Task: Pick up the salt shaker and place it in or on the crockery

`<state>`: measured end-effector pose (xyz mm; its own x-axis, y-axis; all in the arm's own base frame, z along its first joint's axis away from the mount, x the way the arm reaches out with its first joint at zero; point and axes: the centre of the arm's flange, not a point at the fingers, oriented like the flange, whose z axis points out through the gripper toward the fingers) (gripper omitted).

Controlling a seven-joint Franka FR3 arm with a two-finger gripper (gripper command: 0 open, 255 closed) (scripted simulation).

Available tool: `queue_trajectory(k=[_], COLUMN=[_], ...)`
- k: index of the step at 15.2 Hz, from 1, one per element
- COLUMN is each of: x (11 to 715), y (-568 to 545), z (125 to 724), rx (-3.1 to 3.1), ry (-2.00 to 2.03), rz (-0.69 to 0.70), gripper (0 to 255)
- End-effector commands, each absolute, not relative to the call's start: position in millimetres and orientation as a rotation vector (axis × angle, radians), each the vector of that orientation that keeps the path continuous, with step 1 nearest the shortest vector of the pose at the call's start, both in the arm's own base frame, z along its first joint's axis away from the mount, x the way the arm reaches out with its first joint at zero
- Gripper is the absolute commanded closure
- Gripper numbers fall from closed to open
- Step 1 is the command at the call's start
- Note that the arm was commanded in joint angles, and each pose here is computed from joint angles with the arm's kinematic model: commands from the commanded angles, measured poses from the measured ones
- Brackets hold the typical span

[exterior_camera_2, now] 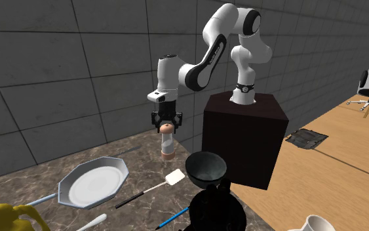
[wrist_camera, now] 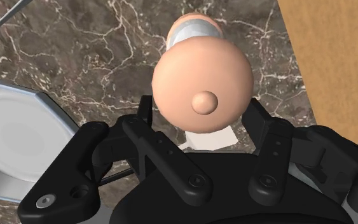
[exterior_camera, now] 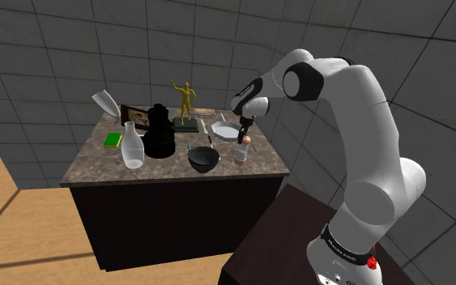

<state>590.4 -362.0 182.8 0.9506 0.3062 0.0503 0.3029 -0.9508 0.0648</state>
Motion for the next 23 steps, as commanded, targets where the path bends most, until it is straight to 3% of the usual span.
queue_trajectory(k=[1, 23], x=[590.0, 590.2], y=[-361.9, -362.0], z=[182.1, 282.4], rx=[3.048, 3.048], ry=[0.476, 0.476], rz=[0.090, 0.090], gripper=[255, 255])
